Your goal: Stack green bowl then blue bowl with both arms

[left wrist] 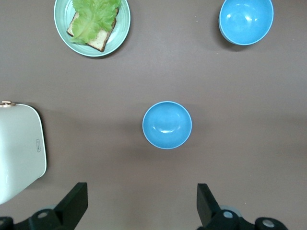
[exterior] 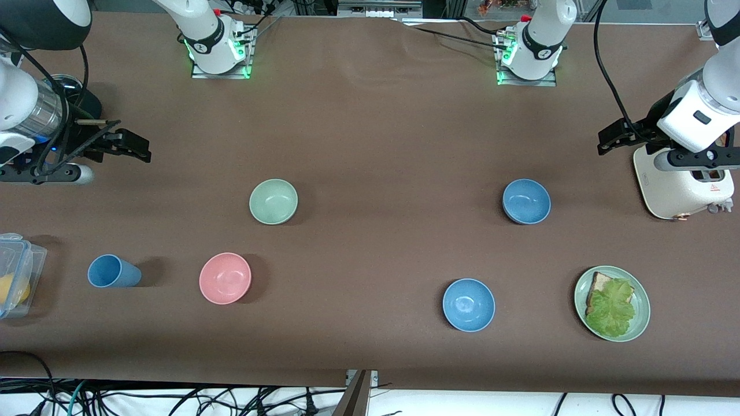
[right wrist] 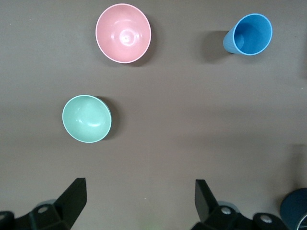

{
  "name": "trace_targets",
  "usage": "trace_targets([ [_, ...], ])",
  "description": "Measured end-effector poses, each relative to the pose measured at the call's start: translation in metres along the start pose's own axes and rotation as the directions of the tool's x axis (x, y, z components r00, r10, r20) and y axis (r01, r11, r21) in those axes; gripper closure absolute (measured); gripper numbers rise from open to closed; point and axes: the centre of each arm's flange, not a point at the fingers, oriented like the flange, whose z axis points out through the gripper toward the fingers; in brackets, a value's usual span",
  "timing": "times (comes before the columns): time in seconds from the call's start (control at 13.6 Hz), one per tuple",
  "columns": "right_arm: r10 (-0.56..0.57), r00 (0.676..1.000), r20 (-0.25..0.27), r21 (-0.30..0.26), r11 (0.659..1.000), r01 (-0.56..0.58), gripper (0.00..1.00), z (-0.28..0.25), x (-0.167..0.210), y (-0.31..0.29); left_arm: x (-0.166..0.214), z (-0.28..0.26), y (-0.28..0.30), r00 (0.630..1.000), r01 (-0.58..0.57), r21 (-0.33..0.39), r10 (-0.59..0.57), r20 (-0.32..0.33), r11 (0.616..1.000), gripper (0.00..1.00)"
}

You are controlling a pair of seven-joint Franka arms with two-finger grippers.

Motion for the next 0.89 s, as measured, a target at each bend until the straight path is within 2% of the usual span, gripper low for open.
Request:
trace_targets([
  [0.59,0.000,1.000,-0.028,0.006,1.000,0.000,0.00,-0.0028,0.0029,-0.0006,0.0010,0.0013,-0.0020,1.000,0.004,0.000,-0.004,0.003,1.000,0.00],
  [0.89,0.000,0.999,-0.034,0.039,0.999,0.002,0.00,-0.0035,0.0037,-0.0047,0.0013,0.0020,-0.0020,1.000,0.004,0.000,-0.004,0.004,1.000,0.00],
])
